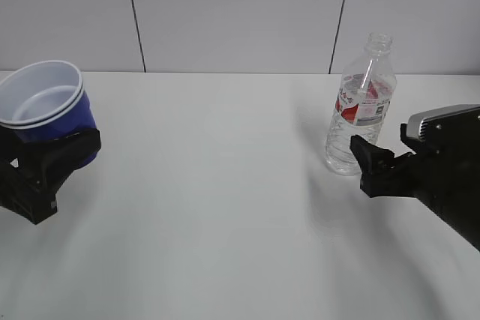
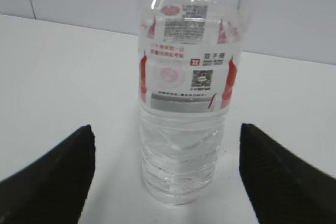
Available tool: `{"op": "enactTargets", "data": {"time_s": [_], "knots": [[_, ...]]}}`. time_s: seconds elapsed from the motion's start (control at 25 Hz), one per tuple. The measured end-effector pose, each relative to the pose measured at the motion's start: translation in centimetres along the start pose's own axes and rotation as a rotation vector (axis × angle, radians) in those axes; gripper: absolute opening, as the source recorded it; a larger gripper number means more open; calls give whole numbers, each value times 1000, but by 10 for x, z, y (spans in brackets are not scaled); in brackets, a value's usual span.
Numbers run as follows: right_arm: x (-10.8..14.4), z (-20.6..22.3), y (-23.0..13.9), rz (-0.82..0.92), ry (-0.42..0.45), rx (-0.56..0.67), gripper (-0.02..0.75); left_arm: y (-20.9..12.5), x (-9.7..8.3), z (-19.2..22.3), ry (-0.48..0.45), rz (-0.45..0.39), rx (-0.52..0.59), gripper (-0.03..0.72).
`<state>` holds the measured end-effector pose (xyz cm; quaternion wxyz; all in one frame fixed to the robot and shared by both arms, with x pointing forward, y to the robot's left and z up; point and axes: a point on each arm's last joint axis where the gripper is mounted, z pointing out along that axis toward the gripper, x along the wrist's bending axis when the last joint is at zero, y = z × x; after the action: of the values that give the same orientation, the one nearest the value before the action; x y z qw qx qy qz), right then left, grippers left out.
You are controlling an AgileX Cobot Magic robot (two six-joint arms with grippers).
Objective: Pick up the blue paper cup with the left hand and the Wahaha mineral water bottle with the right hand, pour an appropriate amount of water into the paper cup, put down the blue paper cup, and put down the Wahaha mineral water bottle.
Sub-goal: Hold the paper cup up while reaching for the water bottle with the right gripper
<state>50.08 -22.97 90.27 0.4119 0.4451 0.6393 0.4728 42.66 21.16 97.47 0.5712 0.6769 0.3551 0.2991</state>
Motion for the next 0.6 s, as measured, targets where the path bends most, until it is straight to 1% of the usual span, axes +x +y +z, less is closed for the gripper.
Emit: {"op": "enactTargets", "data": {"time_s": [0.12, 0.6], "knots": [[-2, 0, 0, 16, -27, 2, 664, 0, 0, 0, 0, 0, 0, 417], [-4, 14, 9, 25, -39, -46, 663, 0, 0, 0, 0, 0, 0, 417]]}}
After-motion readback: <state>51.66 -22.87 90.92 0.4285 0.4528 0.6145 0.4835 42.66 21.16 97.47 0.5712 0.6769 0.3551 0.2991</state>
